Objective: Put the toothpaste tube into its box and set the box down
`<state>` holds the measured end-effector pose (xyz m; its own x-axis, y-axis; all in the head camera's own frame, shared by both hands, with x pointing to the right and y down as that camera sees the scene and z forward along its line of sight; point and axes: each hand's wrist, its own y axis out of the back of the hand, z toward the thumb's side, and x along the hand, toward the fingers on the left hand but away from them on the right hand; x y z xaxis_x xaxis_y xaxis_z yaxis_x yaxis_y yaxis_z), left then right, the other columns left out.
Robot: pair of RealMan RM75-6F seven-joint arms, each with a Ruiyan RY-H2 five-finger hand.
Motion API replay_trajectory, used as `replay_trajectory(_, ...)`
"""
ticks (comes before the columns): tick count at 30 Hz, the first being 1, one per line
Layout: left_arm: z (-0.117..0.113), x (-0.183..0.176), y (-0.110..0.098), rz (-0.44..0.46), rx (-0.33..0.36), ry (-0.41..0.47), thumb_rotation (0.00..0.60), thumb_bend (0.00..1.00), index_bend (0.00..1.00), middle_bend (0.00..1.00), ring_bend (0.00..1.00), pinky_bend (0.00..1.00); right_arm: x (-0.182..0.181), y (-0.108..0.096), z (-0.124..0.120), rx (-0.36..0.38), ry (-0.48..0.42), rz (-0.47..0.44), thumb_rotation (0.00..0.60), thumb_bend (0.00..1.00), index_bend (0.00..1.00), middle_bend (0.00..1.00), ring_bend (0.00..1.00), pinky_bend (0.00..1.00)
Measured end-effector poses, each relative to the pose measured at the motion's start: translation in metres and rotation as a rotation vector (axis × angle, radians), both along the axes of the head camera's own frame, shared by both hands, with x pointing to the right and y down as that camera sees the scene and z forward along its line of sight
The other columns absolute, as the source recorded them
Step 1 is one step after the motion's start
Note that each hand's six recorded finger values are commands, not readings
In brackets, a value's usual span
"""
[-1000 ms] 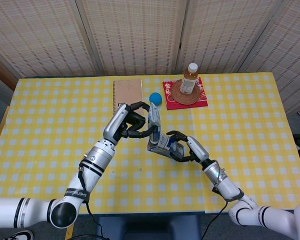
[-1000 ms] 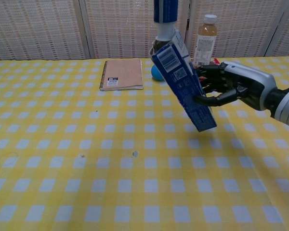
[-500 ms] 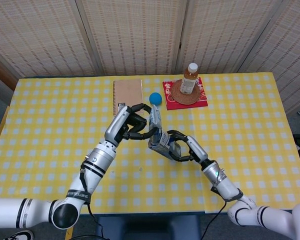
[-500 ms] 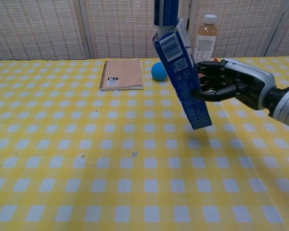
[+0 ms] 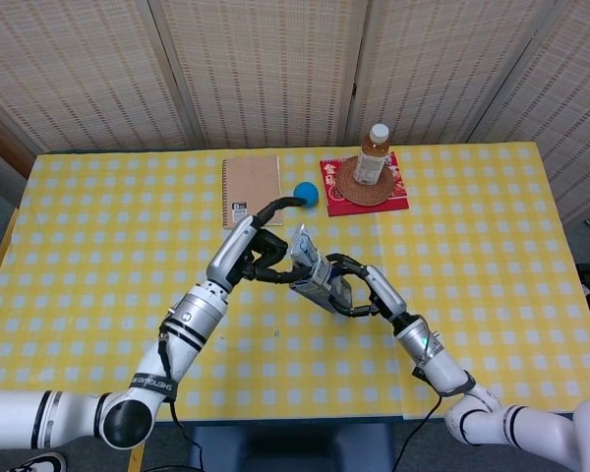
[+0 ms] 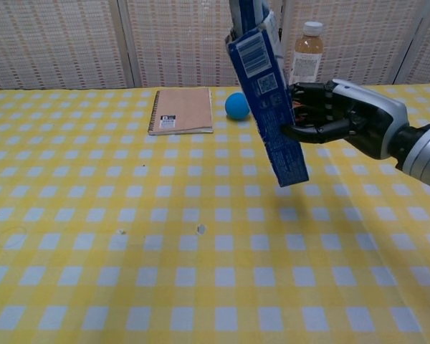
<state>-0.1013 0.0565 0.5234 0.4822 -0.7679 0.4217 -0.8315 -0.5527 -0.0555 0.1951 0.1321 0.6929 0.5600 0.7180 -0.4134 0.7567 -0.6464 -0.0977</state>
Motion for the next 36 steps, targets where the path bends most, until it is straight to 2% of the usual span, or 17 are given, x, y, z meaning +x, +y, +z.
replay_trajectory(9, -0.003, -0.003, -0.001, 0.038, 0.031, -0.019, 0.6, 0.13, 0.0, 1.0, 1.0, 1.0, 0.003, 0.0, -0.002, 0.005, 0.008, -0.003, 0.6, 0.38, 0.45, 0.23, 0.29, 0.27)
replay_trajectory(18, -0.002, -0.024, -0.006, 0.016, 0.121, -0.108, 0.6, 0.13, 0.0, 1.0, 1.0, 1.0, 0.011, -0.002, -0.007, 0.047, -0.003, 0.047, 0.6, 0.38, 0.54, 0.29, 0.32, 0.3)
replay_trajectory(21, -0.001, -0.035, -0.006, 0.014, 0.173, -0.175, 0.6, 0.13, 0.0, 1.0, 1.0, 1.0, 0.016, -0.002, -0.008, 0.06, 0.006, 0.052, 0.6, 0.38, 0.56, 0.3, 0.33, 0.31)
replay_trajectory(25, 0.004, -0.06, -0.005, 0.024, 0.247, -0.314, 0.6, 0.13, 0.0, 0.99, 0.97, 1.0, 0.025, -0.002, -0.01, 0.082, 0.06, 0.021, 0.6, 0.38, 0.57, 0.32, 0.33, 0.32)
replay_trajectory(26, 0.005, -0.065, -0.005, 0.035, 0.26, -0.35, 0.6, 0.14, 0.0, 0.97, 0.96, 1.0, 0.027, -0.003, -0.01, 0.087, 0.078, 0.01, 0.6, 0.38, 0.57, 0.32, 0.33, 0.32)
replay_trajectory(28, 0.007, -0.081, -0.005, 0.072, 0.296, -0.447, 0.6, 0.14, 0.0, 0.87, 0.88, 0.99, 0.032, -0.002, -0.012, 0.101, 0.124, -0.02, 0.6, 0.38, 0.57, 0.31, 0.33, 0.32)
replay_trajectory(29, 0.008, -0.088, -0.005, 0.091, 0.312, -0.494, 0.6, 0.14, 0.0, 0.8, 0.8, 0.96, 0.034, -0.002, -0.012, 0.108, 0.146, -0.035, 0.6, 0.38, 0.57, 0.31, 0.33, 0.32)
replay_trajectory(30, 0.009, -0.095, -0.005, 0.111, 0.329, -0.542, 0.6, 0.14, 0.0, 0.71, 0.69, 0.88, 0.037, -0.002, -0.013, 0.113, 0.17, -0.051, 0.6, 0.38, 0.57, 0.31, 0.33, 0.32)
replay_trajectory(31, 0.01, -0.104, -0.004, 0.139, 0.354, -0.607, 0.6, 0.14, 0.0, 0.61, 0.58, 0.76, 0.041, -0.002, -0.015, 0.119, 0.202, -0.074, 0.6, 0.38, 0.57, 0.31, 0.33, 0.32)
replay_trajectory(32, 0.011, -0.111, -0.004, 0.162, 0.376, -0.655, 0.6, 0.14, 0.0, 0.57, 0.53, 0.67, 0.044, -0.001, -0.017, 0.124, 0.227, -0.091, 0.6, 0.38, 0.57, 0.31, 0.33, 0.32)
replay_trajectory(33, 0.011, -0.116, -0.003, 0.183, 0.403, -0.701, 0.6, 0.14, 0.01, 0.5, 0.46, 0.55, 0.048, -0.001, -0.019, 0.13, 0.254, -0.107, 0.6, 0.38, 0.57, 0.31, 0.33, 0.32)
replay_trajectory(35, 0.013, -0.128, -0.001, 0.232, 0.482, -0.815, 0.6, 0.14, 0.04, 0.38, 0.32, 0.36, 0.056, 0.001, -0.019, 0.136, 0.314, -0.141, 0.6, 0.38, 0.57, 0.31, 0.33, 0.32)
replay_trajectory(36, 0.015, -0.134, 0.002, 0.257, 0.518, -0.87, 0.6, 0.14, 0.05, 0.29, 0.23, 0.27, 0.059, 0.004, -0.019, 0.134, 0.337, -0.154, 0.6, 0.38, 0.57, 0.31, 0.33, 0.32)
